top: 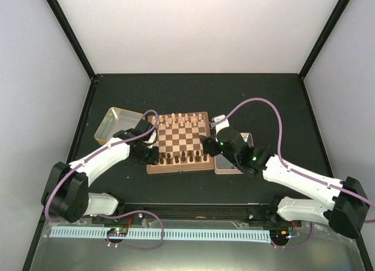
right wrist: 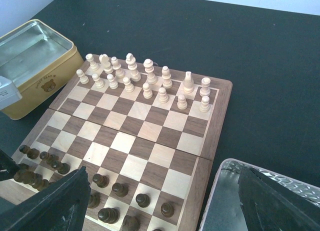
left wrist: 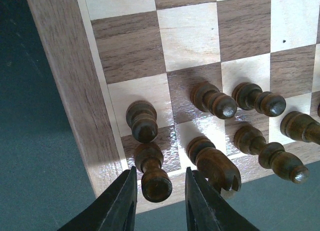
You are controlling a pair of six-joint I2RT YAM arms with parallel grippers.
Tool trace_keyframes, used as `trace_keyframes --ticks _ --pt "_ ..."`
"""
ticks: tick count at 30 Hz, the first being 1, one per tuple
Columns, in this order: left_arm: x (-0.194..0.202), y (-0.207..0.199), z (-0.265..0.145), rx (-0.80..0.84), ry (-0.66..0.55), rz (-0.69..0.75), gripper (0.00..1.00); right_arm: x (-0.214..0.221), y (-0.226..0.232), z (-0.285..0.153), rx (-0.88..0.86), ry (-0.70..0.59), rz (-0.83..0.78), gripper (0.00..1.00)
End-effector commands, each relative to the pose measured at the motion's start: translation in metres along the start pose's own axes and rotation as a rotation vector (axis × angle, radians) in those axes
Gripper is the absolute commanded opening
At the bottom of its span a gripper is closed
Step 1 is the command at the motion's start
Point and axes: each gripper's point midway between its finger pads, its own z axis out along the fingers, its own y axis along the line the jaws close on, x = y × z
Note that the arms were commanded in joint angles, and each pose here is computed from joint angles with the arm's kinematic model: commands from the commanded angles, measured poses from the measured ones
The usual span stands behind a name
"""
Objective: Set up the chess pieces on the board
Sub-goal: Place the chess piece on the chessboard.
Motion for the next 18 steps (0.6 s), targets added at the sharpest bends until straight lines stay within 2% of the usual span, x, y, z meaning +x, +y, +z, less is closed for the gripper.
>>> trace_keyframes --ticks 1,4,12,18 --pt "0.000 -0.002 -0.007 0.001 -0.007 0.005 0.30 -0.005 -0.009 -0.005 0.035 -0.029 0.027 0.82" --pt "-0.001 -0.001 -0.012 -0.009 -0.013 0.011 0.32 -0.006 -0.009 -0.007 0.034 -0.034 0.032 0.82" --pt "-0.020 -0.011 -0.058 0.027 -0.151 0.033 0.46 -0.008 -0.011 -0.014 0.028 -0.029 0.071 0.82" --pt "-0.036 -0.024 -0.108 0.110 -0.350 0.070 0.52 0.006 -0.032 -0.019 0.103 0.056 0.159 0.81"
